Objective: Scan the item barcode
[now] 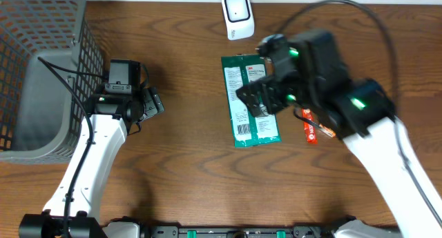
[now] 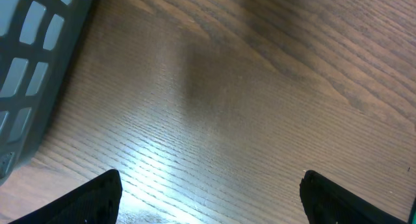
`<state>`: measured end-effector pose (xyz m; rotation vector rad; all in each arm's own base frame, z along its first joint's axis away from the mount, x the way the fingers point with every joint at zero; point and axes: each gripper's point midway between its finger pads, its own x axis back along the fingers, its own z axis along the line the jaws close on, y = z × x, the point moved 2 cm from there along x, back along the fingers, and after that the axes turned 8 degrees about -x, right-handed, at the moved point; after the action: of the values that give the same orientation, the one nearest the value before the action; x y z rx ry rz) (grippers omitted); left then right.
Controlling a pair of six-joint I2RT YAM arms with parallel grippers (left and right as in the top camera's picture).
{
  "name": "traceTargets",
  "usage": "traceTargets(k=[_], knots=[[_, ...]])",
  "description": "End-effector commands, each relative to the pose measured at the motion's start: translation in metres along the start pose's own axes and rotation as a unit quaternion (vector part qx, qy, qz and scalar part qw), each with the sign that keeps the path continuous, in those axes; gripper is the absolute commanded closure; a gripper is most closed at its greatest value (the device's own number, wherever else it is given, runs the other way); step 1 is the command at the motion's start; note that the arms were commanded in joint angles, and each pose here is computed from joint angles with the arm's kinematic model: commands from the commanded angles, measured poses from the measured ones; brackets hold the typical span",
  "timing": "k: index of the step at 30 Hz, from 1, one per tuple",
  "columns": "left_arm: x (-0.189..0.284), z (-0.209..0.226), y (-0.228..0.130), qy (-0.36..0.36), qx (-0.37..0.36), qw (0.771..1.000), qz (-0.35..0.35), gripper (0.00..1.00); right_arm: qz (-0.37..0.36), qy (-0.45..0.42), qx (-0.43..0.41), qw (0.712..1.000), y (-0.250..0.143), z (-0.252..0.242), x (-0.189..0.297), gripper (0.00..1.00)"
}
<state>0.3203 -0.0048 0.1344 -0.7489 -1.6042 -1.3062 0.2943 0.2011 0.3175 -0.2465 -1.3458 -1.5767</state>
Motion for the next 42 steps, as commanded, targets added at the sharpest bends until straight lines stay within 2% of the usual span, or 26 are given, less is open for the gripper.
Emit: traceTargets(k=[1, 9, 15, 26, 30, 35, 42], knots=[[-0.001, 0.001, 0.002, 0.002, 0.006, 1.000, -0.001, 0.12, -0.066, 0.002, -0.001, 0.998, 0.010, 0.001, 0.049, 0.01], [-0.001, 0.001, 0.002, 0.002, 0.006, 1.000, -0.001, 0.12, -0.184, -0.030, -0.019, 0.982, 0.015, -0.016, 0.134, 0.01], [-0.001, 0.001, 0.002, 0.002, 0.006, 1.000, -0.001, 0.12, -0.270, -0.055, -0.019, 0.961, 0.004, -0.017, 0.195, 0.01], [-0.001, 0.001, 0.002, 0.002, 0.006, 1.000, -0.001, 0.12, -0.358, -0.041, 0.017, 0.933, -0.034, 0.014, 0.261, 0.01], [-0.001, 0.001, 0.002, 0.002, 0.006, 1.000, -0.001, 0.12, -0.364, -0.040, 0.019, 0.931, -0.052, 0.018, 0.271, 0.01], [-0.001, 0.001, 0.002, 0.002, 0.006, 1.000, -0.001, 0.12, -0.334, -0.046, 0.006, 0.942, -0.088, 0.016, 0.268, 0.01], [-0.001, 0.001, 0.002, 0.002, 0.006, 1.000, -0.001, 0.12, -0.263, -0.080, -0.012, 0.961, -0.140, -0.008, 0.231, 0.01]])
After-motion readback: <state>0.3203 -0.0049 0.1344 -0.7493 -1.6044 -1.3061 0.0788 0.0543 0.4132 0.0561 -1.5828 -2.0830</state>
